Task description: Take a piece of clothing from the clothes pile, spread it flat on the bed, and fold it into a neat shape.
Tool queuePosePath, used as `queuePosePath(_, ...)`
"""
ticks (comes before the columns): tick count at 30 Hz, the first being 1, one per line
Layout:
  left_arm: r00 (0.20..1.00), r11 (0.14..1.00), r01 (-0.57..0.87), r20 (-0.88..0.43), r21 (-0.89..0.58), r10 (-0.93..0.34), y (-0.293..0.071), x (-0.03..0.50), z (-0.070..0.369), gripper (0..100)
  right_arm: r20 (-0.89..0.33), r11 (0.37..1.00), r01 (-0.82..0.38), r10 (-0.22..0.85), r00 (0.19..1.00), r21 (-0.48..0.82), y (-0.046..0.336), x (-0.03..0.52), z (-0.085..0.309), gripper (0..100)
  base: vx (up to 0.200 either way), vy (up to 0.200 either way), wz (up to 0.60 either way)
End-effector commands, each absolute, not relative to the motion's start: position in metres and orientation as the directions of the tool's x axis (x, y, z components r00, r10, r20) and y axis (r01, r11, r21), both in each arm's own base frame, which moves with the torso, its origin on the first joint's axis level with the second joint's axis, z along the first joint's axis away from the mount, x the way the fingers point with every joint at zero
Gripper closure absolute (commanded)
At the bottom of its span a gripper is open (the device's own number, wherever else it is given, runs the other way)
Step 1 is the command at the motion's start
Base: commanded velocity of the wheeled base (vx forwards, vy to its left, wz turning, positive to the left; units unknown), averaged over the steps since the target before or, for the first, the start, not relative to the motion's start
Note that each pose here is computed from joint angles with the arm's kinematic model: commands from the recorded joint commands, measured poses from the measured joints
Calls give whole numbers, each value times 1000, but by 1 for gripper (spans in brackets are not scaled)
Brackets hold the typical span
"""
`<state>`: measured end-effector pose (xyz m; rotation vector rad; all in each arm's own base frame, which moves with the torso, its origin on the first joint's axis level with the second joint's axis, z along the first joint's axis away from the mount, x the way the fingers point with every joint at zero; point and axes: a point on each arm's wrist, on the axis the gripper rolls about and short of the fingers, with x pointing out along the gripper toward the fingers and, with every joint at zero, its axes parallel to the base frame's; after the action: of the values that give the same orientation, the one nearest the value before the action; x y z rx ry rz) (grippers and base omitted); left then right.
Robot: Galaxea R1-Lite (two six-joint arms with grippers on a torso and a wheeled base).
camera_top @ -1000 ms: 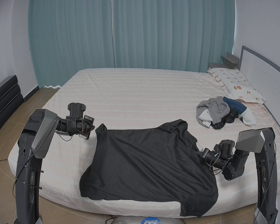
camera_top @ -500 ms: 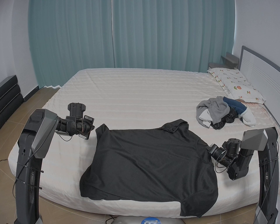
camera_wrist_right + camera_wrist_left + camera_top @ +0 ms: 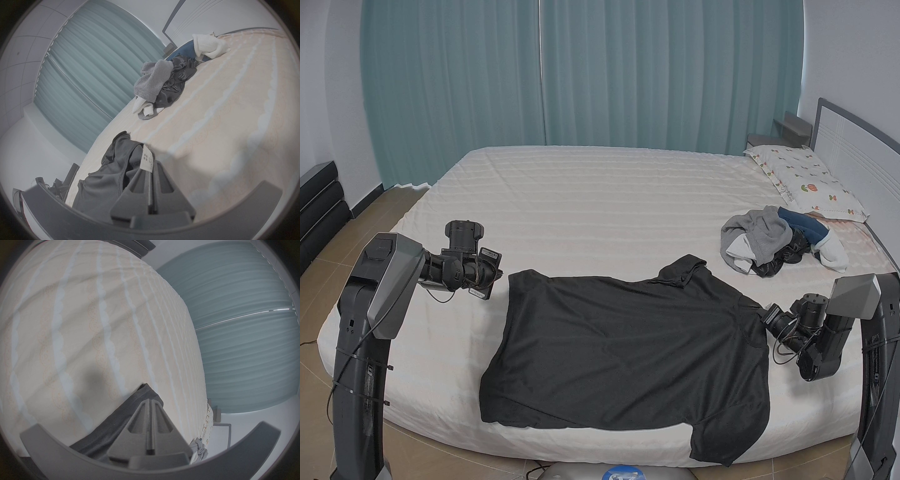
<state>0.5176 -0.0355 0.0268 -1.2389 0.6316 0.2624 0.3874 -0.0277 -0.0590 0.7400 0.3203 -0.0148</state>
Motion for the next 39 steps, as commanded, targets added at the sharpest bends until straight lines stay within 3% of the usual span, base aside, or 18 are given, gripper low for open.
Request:
queuePosePath(1, 801, 324, -514, -579, -794, -148, -36, 516, 29, 100, -286, 739, 129, 90, 954, 662, -32, 389, -59, 100, 0, 0, 0)
queuePosePath(22, 783, 367, -514, -599, -775, -168, -48, 501, 37, 100, -275, 733, 153, 48, 960, 663, -51, 393, -60, 100, 0, 0, 0)
queuePosePath(23, 782, 368, -513, -599, -775, -171, -48, 499, 40, 100, -275, 733, 152, 50, 960, 663, -50, 393, -60, 0, 0, 0, 0)
queuePosePath(32, 800, 370, -477, -568, -797, -193, -58, 489, 71, 100, -268, 737, 125, 79, 960, 664, -35, 366, -22, 0, 0, 0, 0)
queuePosePath(39, 741, 395, -527, -634, -753, -222, -72, 457, 69, 100, -294, 737, 128, 99, 951, 664, -28, 345, -6, 0, 0, 0, 0)
